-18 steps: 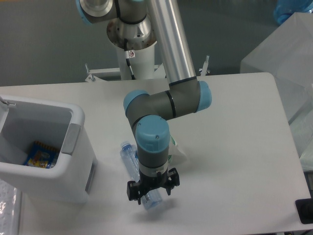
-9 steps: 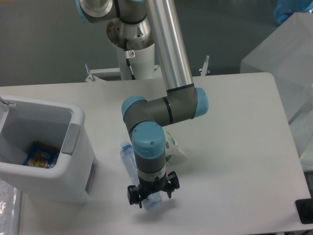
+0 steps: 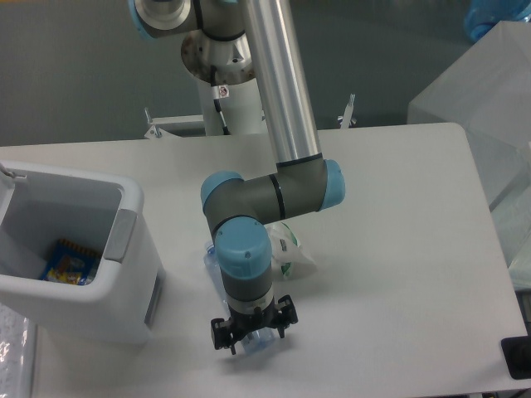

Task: Place the trash in the trash can
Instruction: 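Close the gripper around the clear plastic bottle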

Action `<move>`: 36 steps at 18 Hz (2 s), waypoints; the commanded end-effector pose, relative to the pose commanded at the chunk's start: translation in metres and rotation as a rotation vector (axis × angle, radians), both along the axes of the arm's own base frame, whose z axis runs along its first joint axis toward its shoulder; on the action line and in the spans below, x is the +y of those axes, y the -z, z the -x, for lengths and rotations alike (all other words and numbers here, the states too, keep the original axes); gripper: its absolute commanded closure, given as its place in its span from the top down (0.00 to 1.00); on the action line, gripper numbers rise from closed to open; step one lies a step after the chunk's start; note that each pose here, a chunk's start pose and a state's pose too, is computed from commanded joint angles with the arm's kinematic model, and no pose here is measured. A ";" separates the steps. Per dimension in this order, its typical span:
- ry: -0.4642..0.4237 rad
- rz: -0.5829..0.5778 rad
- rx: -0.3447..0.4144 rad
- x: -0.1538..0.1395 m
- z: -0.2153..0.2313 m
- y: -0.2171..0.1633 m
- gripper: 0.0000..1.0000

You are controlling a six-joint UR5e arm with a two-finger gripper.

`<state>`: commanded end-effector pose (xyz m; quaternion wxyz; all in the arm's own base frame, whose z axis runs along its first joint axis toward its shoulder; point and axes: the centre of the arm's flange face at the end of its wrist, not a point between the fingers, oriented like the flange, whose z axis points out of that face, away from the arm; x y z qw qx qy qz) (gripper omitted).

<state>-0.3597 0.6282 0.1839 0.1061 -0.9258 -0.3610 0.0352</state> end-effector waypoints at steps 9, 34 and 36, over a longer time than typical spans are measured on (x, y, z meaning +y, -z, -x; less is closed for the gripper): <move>0.002 0.012 -0.003 -0.003 0.000 0.006 0.88; 0.004 0.019 0.016 -0.003 0.001 0.001 0.67; 0.004 0.019 0.018 -0.002 0.001 0.000 0.67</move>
